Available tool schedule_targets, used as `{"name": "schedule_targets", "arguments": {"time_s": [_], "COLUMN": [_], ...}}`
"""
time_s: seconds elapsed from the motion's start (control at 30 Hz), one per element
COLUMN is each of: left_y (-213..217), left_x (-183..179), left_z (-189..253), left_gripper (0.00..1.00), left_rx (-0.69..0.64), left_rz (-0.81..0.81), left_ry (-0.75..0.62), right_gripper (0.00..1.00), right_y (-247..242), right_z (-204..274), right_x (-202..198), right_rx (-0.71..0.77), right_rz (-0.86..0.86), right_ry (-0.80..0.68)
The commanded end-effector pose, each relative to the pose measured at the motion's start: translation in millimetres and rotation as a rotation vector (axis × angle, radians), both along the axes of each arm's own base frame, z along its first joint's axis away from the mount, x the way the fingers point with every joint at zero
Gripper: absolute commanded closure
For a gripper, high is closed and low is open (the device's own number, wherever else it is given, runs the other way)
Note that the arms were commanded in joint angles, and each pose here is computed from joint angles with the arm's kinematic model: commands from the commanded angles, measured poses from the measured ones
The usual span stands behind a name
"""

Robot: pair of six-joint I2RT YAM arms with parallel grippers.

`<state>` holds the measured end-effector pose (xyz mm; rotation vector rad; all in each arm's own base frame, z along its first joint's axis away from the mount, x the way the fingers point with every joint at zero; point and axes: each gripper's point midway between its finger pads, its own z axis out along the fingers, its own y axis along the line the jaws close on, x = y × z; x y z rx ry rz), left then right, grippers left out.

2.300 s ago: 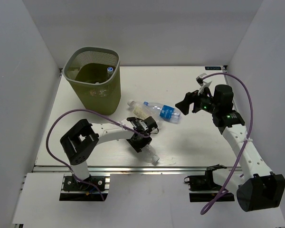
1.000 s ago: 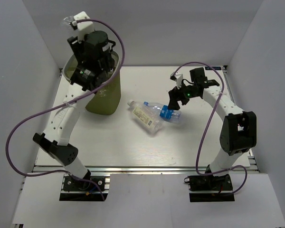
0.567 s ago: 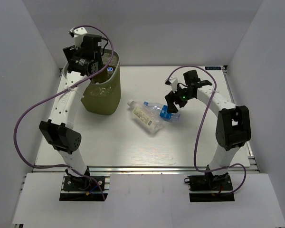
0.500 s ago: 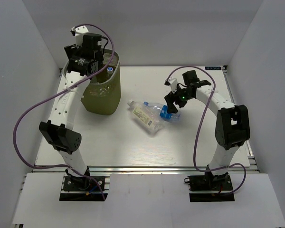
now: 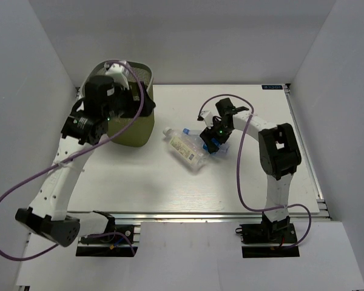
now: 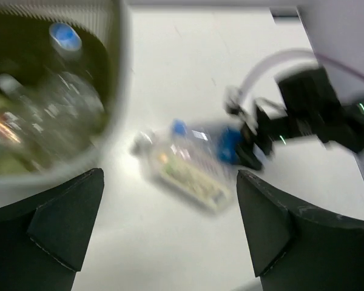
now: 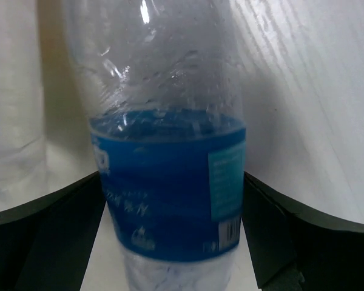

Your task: Put the plastic bottles in the bin

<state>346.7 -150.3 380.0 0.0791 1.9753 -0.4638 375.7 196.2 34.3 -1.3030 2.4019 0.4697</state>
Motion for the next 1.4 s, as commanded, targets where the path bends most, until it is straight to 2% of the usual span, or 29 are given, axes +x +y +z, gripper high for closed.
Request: {"name": "schedule_targets", "arguments": {"time_s": [0.0, 0.03, 0.13, 0.17, 0.2, 0.3, 0.37, 0.47, 0.53, 0.57, 0.6, 0.67, 0.7, 0.77, 0.87, 0.9, 0.93, 1.0, 1.03, 1.1, 1.13, 1.17, 1.23, 1.27, 1.37], "left_y": [-27, -29, -36, -35, -36, -38, -41, -48, -50, -53, -52, -57, -56, -59, -59, -60, -59, -58, -54, -50, -48, -47, -45, -48, -55], "left_x": [-43, -48, -72, -78, -86, -102, -115, -127, -132, -135, -135, -141, -143, -147, -155, -156, -158, -160, -161, -159, -163, -161, -159, -160, -158], "left_z": [-31, -35, -55, -63, -76, -114, -143, -166, -176, -183, -190, -200, -205, -213, -226, -224, -229, -231, -235, -236, -237, -230, -225, -220, -217], "left_gripper": [0.0, 0.0, 0.0, 0.0, 0.0, 0.0, 0.0, 0.0, 0.0, 0.0, 0.0, 0.0, 0.0, 0.0, 0.0, 0.0, 0.0, 0.0, 0.0, 0.0, 0.0, 0.0, 0.0, 0.0, 0.0], "left_rx": [-0.092, -0.108, -0.13, -0.128, -0.127, -0.144, -0.159, -0.203, -0.209, -0.203, -0.195, -0.18, -0.176, -0.16, -0.147, -0.158, -0.146, -0.145, -0.129, -0.123, -0.114, -0.128, -0.15, -0.169, -0.261], "left_rz": [-0.176, -0.19, -0.247, -0.255, -0.258, -0.262, -0.266, -0.272, -0.27, -0.28, -0.276, -0.292, -0.29, -0.302, -0.303, -0.299, -0.296, -0.28, -0.259, -0.214, -0.201, -0.19, -0.154, -0.159, -0.129], "left_ry": [0.088, 0.094, 0.146, 0.17, 0.199, 0.309, 0.39, 0.442, 0.471, 0.483, 0.504, 0.534, 0.547, 0.561, 0.585, 0.582, 0.59, 0.593, 0.604, 0.6, 0.609, 0.587, 0.576, 0.563, 0.564], "right_gripper": [0.1, 0.1, 0.28, 0.35, 0.51, 0.75, 0.75, 0.75, 0.77, 0.77, 0.77, 0.77, 0.77, 0.8, 0.81, 0.78, 0.75, 0.74, 0.71, 0.68, 0.67, 0.65, 0.64, 0.61, 0.49], "right_y": [1, 1, -2, -5, -4, 0, 9, 41, 68, 78, 92, 117, 130, 147, 175, 189, 198, 220, 227, 250, 266, 267, 278, 294, 313], "right_z": [-5, -8, -12, -8, -2, 39, 87, 178, 264, 280, 324, 369, 411, 435, 496, 493, 512, 509, 518, 510, 495, 508, 516, 491, 467], "right_x": [19, 19, 17, 18, 17, 25, 30, 45, 51, 50, 55, 40, 41, 24, 2, 0, -7, -17, -18, -17, -5, -3, -2, 11, 11], "right_rx": [-0.081, -0.092, -0.099, -0.097, -0.092, -0.042, 0.031, 0.19, 0.34, 0.387, 0.463, 0.586, 0.701, 0.793, 0.996, 1.034, 1.125, 1.2, 1.266, 1.326, 1.353, 1.382, 1.403, 1.376, 1.357], "right_rz": [-0.008, -0.01, -0.016, -0.023, -0.016, -0.01, 0.005, 0.059, 0.111, 0.108, 0.125, 0.175, 0.176, 0.23, 0.311, 0.331, 0.348, 0.382, 0.395, 0.386, 0.374, 0.351, 0.303, 0.291, 0.279], "right_ry": [-0.073, -0.074, -0.064, -0.068, -0.074, -0.133, -0.196, -0.334, -0.48, -0.492, -0.602, -0.665, -0.771, -0.82, -0.99, -0.961, -1.008, -0.966, -1.002, -0.951, -0.921, -0.956, -0.971, -0.95, -0.93]}}
